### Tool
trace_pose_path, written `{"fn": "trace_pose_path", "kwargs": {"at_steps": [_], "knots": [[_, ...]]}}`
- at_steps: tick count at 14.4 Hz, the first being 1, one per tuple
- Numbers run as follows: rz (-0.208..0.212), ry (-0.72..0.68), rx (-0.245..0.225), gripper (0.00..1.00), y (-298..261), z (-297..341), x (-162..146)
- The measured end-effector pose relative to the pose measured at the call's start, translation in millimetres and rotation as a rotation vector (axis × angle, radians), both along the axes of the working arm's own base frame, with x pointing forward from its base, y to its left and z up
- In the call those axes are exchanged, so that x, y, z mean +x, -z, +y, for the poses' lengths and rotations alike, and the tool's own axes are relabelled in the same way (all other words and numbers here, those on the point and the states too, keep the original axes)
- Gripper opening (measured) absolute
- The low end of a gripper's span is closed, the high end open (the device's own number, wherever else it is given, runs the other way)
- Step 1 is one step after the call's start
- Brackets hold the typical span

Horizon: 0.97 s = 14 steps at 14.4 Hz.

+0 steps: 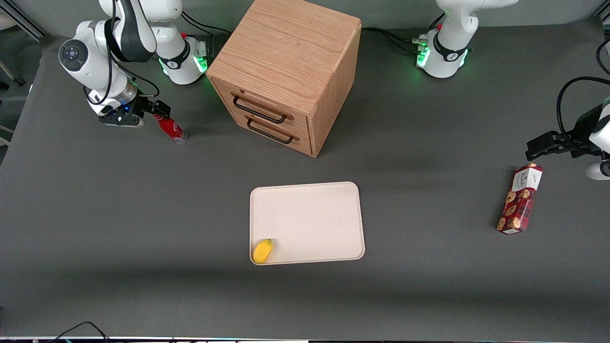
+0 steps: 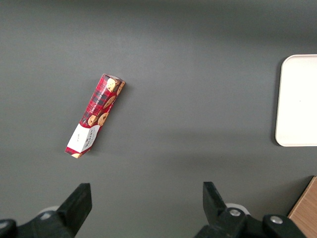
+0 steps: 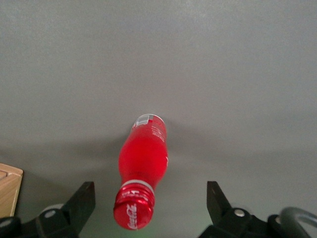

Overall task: Place coke bottle on tray
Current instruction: 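Close the right gripper around the bottle's cap end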

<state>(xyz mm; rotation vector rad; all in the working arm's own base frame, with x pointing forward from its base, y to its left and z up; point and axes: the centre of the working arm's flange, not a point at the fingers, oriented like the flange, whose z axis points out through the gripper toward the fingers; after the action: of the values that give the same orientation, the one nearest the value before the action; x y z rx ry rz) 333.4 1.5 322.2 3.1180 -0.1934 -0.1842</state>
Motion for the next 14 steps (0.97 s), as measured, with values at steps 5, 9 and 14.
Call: {"fn": "trace_pose_path", "kwargs": {"at_steps": [5,9,14], "knots": [[-0.003,-0.009,-0.004,0.66,-1,3,2],[-0.004,-0.004,-0.004,0.36,-1,4,2],[0.015,-0.052,-0.026,0.32,-21,25,13]]}}
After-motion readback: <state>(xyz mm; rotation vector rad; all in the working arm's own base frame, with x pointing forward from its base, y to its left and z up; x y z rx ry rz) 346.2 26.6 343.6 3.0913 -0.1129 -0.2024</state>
